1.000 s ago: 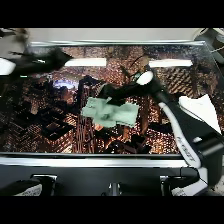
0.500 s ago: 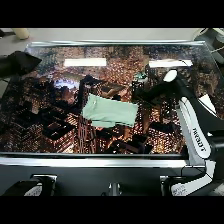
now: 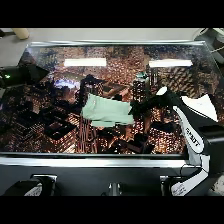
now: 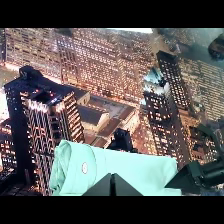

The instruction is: Fold the shirts.

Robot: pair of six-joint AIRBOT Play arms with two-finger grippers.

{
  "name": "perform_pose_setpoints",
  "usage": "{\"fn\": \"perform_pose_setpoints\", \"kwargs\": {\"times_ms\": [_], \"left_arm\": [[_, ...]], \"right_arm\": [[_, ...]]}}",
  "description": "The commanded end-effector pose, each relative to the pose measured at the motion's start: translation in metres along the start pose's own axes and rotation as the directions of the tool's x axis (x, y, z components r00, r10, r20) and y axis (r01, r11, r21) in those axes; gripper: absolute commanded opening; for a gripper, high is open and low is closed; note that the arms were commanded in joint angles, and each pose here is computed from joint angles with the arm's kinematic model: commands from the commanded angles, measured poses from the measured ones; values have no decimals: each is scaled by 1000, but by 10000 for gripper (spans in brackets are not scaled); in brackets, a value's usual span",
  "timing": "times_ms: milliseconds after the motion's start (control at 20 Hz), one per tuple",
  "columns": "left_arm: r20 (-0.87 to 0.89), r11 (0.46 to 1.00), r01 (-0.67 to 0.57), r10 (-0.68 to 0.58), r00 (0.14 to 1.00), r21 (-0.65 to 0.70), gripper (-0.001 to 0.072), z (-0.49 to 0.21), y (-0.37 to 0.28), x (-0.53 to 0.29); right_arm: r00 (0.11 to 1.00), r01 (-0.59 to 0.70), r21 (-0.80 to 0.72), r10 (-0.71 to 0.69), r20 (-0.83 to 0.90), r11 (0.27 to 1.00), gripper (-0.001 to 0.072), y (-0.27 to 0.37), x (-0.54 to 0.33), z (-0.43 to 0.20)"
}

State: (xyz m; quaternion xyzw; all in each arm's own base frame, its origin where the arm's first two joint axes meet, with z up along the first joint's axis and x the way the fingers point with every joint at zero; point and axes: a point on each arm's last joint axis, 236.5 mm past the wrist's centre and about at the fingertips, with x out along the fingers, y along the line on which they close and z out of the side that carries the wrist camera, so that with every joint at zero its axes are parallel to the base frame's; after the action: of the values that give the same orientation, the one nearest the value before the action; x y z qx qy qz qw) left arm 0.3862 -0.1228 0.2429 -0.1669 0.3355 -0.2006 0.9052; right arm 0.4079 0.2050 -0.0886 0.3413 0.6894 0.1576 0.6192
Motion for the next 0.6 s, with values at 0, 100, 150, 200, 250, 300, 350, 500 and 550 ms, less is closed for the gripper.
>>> {"fn": "perform_pose_setpoints", "kwargs": {"times_ms": [0, 100, 150, 200, 250, 300, 350, 500, 550], "left_arm": [[6, 1000, -20, 20, 1000, 11, 26, 1, 5, 1], [23, 999, -47, 46, 999, 25, 26, 5, 11, 1], [28, 998, -59, 58, 998, 31, 26, 6, 14, 1], [33, 997, -69, 68, 997, 35, 26, 7, 17, 2], [34, 997, -75, 73, 997, 36, 26, 8, 19, 3], [35, 997, -76, 75, 997, 34, 26, 8, 20, 6], [32, 997, -78, 77, 997, 31, 26, 8, 22, 9], [11, 996, -81, 81, 997, 23, 26, 5, 27, 18], [6, 996, -83, 82, 997, 20, 26, 4, 29, 20]], "right_arm": [[975, -207, -46, 210, 66, 977, 16, 51, -36, 28], [960, -218, -98, 231, 158, 971, 16, 56, -119, 58], [954, -186, -78, 199, 223, 979, 16, 45, -162, 70], [947, -139, -48, 147, 286, 989, 16, 26, -204, 78], [935, -93, -6, 89, 343, 996, 16, 4, -245, 80], [918, -71, 24, 56, 393, 997, 16, -13, -284, 78], [899, -68, 33, 47, 436, 997, 16, -22, -317, 72], [814, -82, 118, -2, 581, 990, 16, -52, -403, 49], [797, -86, 152, -24, 603, 985, 16, -62, -422, 37]]}}
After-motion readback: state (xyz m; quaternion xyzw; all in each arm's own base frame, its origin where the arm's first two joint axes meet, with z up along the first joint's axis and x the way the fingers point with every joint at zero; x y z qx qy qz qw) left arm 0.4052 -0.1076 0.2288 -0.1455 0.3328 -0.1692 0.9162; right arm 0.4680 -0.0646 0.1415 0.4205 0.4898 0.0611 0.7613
